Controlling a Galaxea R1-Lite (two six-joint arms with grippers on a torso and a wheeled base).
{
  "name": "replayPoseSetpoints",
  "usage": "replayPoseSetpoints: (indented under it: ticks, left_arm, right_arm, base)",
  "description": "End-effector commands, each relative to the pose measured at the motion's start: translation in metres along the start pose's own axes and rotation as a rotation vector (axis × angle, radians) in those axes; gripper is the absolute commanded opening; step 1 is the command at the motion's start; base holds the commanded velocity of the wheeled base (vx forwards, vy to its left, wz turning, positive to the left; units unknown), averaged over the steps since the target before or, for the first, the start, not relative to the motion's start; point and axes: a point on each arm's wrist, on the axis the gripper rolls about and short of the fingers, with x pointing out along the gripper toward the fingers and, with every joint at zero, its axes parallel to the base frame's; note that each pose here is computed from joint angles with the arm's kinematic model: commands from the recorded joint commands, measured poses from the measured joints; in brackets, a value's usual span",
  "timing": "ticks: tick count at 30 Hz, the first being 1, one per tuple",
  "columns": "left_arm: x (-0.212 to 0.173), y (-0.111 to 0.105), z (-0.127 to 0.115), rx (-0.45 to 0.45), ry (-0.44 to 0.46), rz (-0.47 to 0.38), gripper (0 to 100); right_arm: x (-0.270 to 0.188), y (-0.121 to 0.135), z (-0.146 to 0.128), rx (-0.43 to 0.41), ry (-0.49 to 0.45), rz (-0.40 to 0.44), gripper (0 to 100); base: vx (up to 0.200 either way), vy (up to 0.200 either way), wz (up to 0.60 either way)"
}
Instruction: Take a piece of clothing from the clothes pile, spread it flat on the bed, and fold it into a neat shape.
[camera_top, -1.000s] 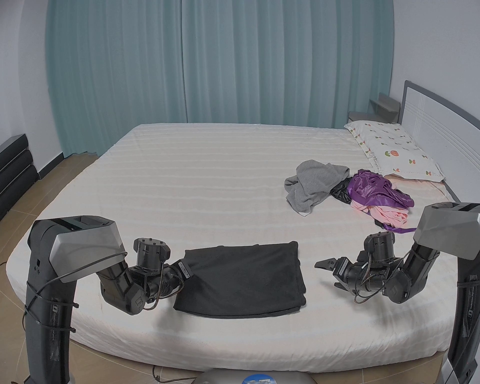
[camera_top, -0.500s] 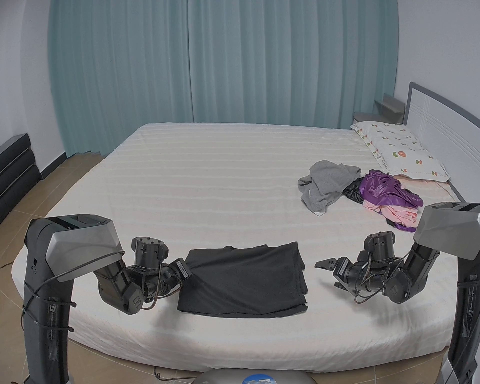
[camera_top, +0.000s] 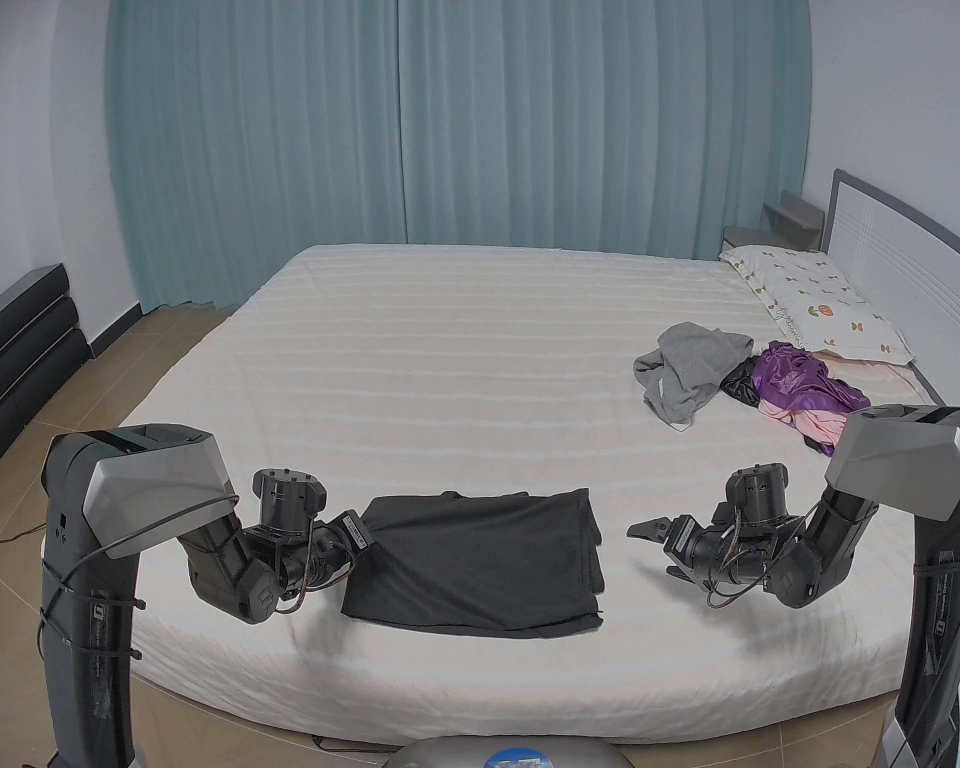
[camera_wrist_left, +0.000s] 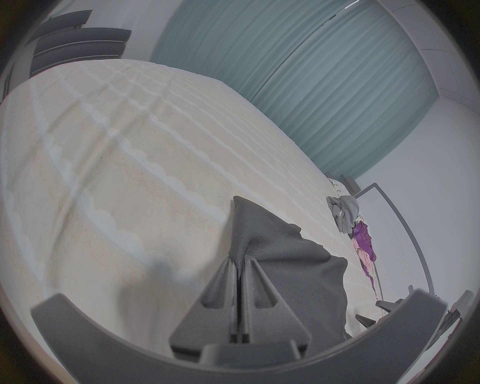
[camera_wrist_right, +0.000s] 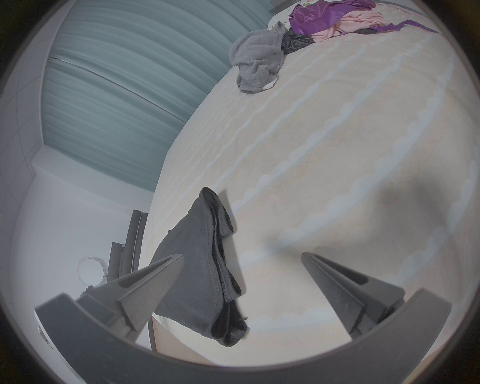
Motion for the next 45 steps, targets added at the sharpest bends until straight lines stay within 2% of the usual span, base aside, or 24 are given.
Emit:
replayPoseSetpoints:
  ticks: [1, 11, 45]
  left_arm:
    - [0.0002, 0.0002, -0.0001, -0.001, 0.001, 0.001, 0]
    - [-0.0004, 0.0016, 0.001, -0.003, 0.001, 0.006, 0]
    - [-0.005, 0.0015, -0.0005, -0.03, 0.002, 0.02, 0]
  right_arm:
    - [0.0, 0.0001, 0.0, 0.0, -0.001, 0.0, 100]
    - [0.0005, 0.0001, -0.0007, -0.001, 0.001, 0.0, 100]
    - [0.0006, 0.0004, -0.0011, -0.003, 0.002, 0.0, 100]
  base:
    - [0.0, 0.0, 0.0]
    - [0.0, 0.0, 0.0]
    - [0.0, 0.2, 0.0]
